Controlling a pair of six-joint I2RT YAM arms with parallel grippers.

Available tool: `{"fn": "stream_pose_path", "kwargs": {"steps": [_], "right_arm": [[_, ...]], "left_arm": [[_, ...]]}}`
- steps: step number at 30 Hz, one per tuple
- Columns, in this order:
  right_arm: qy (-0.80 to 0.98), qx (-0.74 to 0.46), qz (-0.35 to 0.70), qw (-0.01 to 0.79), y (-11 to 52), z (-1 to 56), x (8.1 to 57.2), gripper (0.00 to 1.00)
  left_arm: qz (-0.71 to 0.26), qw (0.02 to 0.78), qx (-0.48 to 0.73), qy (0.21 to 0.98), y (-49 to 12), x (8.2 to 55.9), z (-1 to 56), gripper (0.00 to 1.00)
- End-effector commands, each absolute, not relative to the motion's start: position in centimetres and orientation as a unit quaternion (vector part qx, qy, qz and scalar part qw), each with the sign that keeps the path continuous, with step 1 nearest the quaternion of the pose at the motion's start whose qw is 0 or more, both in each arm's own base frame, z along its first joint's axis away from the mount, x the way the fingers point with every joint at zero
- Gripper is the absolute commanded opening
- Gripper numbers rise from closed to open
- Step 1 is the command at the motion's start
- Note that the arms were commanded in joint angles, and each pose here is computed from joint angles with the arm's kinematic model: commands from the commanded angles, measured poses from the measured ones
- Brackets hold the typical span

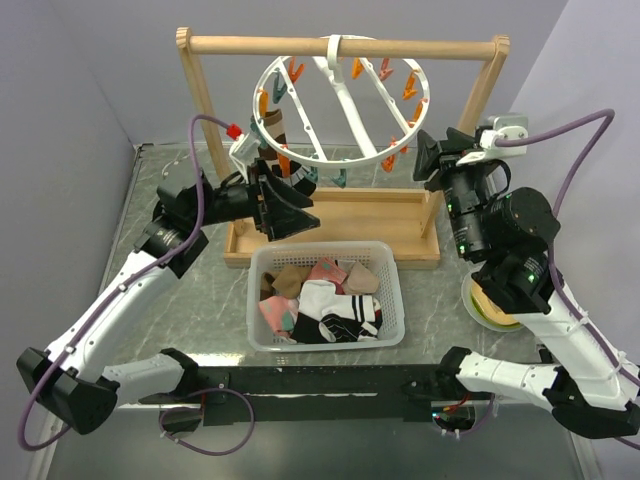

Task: Clip the socks to the hanger
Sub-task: Rotate the hanger at the clothesline.

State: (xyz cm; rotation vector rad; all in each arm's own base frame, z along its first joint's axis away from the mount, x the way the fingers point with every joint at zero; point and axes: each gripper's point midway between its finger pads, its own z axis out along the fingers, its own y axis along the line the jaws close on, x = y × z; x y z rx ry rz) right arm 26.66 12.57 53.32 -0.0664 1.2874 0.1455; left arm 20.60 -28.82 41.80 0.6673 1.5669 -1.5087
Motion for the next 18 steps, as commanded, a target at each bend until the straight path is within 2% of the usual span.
{"fn": "stream_pose_path", "kwargs": {"steps": [1, 6, 12, 18], "right_arm": [[0.619, -0.033, 0.086, 0.78, 13.6, 52.5, 27.9, 0.57], [0.638, -0.037, 0.081, 0.765, 14.1, 51.2, 29.8, 0.56], [0.643, -0.057, 0.1, 0.757, 15.2, 50.2, 29.8, 0.51], [0.647, -0.079, 0.13, 0.747, 16.2, 49.0, 29.1, 0.46]], "left_arm": [[-0.583, 0.467, 0.297, 0.595, -29.5, 21.0, 44.6, 0.99], [-0.531, 0.51, 0.273, 0.619, -29.5, 24.1, 44.7, 0.99], [-0.392, 0.581, 0.139, 0.7, -25.3, 30.7, 42.5, 0.99], [-0.349, 0.601, 0.068, 0.716, -22.3, 33.2, 42.2, 0.99]]}}
